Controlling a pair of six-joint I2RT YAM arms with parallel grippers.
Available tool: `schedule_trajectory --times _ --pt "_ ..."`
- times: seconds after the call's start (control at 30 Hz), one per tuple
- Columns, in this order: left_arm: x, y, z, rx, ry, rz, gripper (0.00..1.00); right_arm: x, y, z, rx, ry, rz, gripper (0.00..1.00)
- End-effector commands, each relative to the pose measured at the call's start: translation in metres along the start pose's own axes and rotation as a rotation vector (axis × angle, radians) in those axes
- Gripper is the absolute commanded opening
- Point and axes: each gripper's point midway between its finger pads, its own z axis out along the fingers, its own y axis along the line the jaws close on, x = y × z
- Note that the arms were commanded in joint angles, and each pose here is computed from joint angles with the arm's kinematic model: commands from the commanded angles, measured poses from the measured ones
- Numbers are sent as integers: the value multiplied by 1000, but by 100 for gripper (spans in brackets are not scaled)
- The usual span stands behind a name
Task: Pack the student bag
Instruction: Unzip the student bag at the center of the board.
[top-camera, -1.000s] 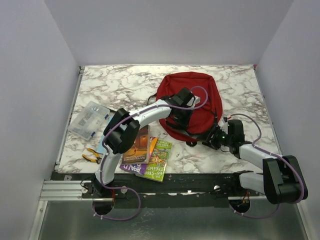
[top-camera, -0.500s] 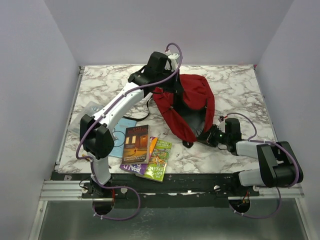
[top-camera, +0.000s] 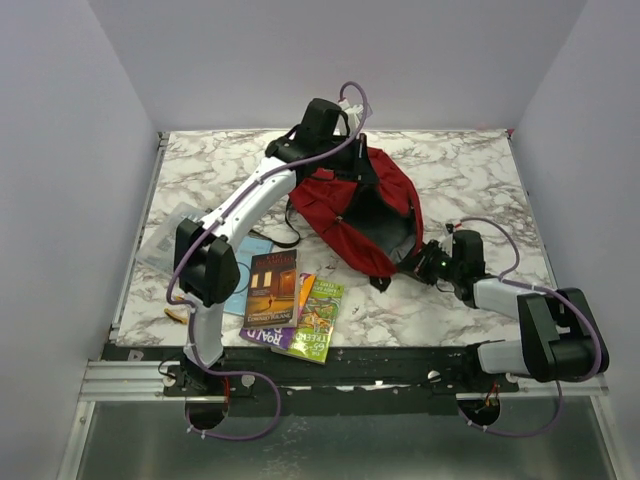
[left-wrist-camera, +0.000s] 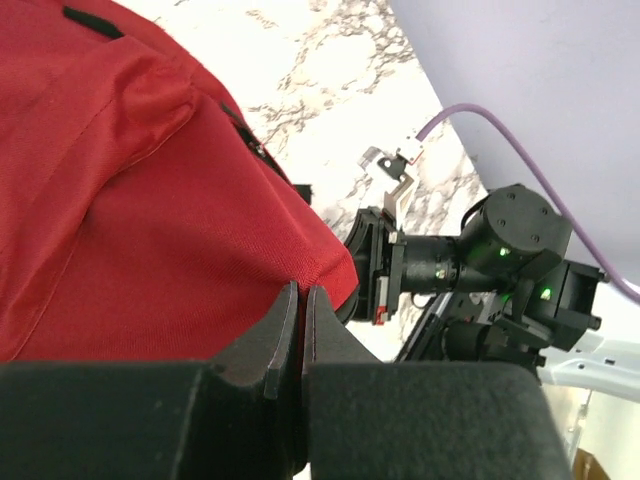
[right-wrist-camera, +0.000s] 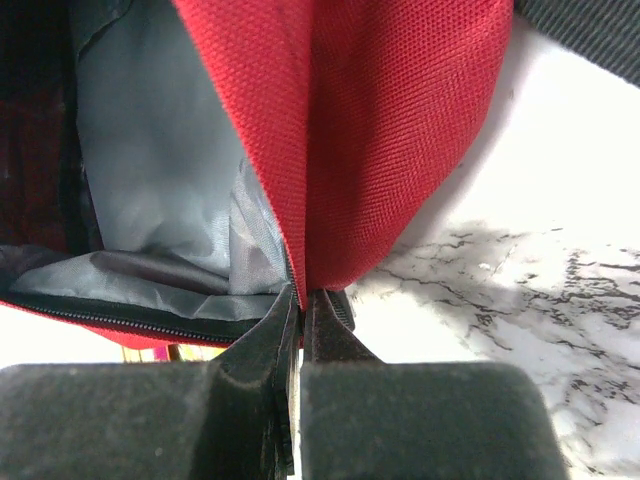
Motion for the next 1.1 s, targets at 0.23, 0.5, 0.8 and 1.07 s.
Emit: schedule_trajectory --times 0.23,0.5,0.8,1.07 --pt "-35 -45 39 232 -9 -55 0 -31 16 -11 -24 -193 3 0" --pt "-11 -19 50 193 57 -92 0 -18 18 4 -48 -150 -7 1" --pt "-6 53 -25 -100 38 -123 59 -33 31 24 12 -113 -140 1" --pt "0 17 -134 -148 -129 -44 94 -20 16 9 157 25 -216 33"
